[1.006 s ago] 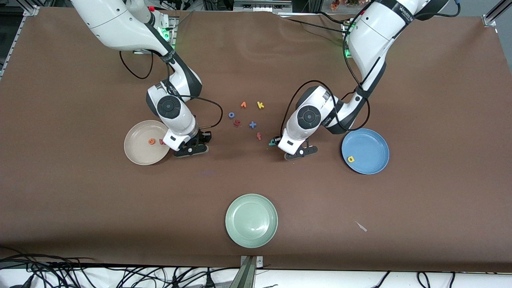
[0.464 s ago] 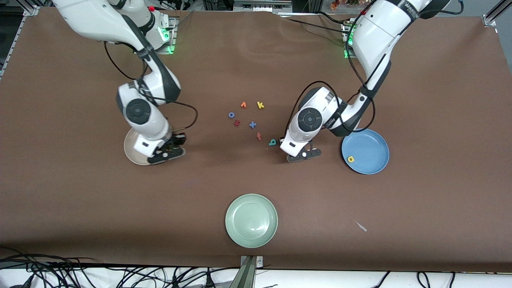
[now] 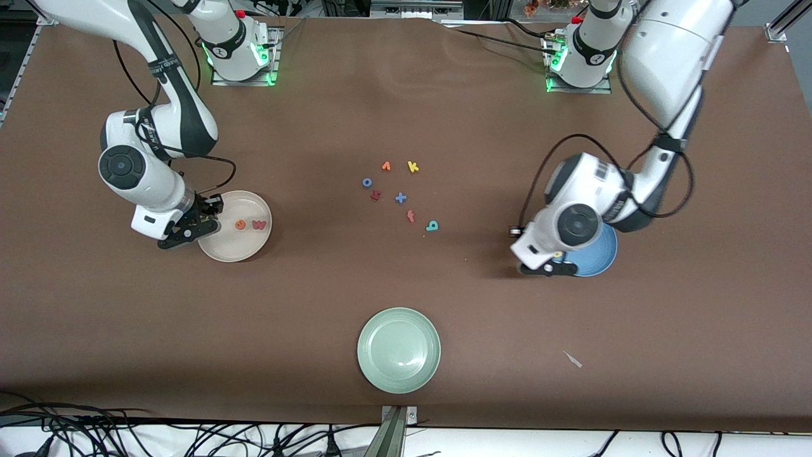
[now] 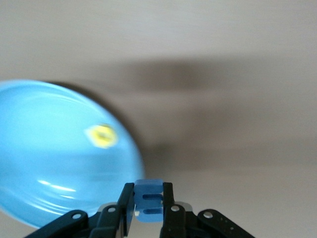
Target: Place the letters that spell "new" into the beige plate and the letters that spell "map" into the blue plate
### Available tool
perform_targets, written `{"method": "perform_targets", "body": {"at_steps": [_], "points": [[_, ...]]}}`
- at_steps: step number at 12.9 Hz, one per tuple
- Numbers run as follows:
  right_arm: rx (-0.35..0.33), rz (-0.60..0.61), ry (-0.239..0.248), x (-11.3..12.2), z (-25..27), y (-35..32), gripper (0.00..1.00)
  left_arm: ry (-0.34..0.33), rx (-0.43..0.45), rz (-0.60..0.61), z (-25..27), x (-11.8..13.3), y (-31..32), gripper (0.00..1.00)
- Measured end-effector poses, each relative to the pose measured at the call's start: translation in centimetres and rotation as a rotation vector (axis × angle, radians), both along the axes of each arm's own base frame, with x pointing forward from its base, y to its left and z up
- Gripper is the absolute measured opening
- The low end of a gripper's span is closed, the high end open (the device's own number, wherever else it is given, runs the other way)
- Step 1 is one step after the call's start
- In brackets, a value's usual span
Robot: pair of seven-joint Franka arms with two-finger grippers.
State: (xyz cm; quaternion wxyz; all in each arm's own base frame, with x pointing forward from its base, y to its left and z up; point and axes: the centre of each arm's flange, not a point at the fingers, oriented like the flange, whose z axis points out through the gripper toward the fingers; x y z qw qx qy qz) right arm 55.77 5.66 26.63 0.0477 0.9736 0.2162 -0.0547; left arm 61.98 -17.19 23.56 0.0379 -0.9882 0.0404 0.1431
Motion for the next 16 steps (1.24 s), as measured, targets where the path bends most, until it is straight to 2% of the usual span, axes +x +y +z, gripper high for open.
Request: {"method": "perform_targets", "body": {"at_steps": [2, 4, 5, 6, 8, 10, 11, 13, 16], "points": [[0.016, -0.011, -0.007, 0.0, 0.7, 0.6, 0.7, 0.03, 0.015, -0.114, -1.2, 0.6, 6.2, 0.27], [0.032, -0.038, -0.002, 0.2, 2.4, 0.7, 0.93, 0.072, 0.002, -0.156, -3.0, 0.1, 9.3, 0.27], [0.04, -0.055, 0.004, 0.7, 4.1, 0.8, 1.0, 0.083, -0.003, -0.167, -3.4, -0.2, 9.4, 0.34], [0.05, -0.067, 0.0, 1.4, 6.5, 1.2, 1.0, 0.083, -0.008, -0.177, -3.4, -0.2, 8.8, 0.44], [0.068, -0.076, -0.048, 2.6, 12.5, 1.9, 1.0, 0.06, -0.03, -0.207, -1.9, -0.2, 5.7, 0.66], [0.091, -0.093, -0.09, 2.5, 18.2, 2.2, 1.0, 0.011, -0.065, -0.159, 1.6, -0.4, 0.3, 0.88], [0.102, -0.108, -0.091, 2.0, 20.6, 2.3, 1.0, -0.01, -0.089, -0.107, 3.4, -0.8, -2.9, 0.99], [0.115, -0.18, -0.073, 1.1, 24.5, 2.5, 1.0, -0.036, -0.105, -0.034, 5.6, -2.1, -8.7, 1.0], [0.106, -0.229, -0.05, 0.4, 29.4, 2.4, 1.0, -0.095, -0.155, -0.064, 6.0, -4.0, -17.5, 1.0]]}}
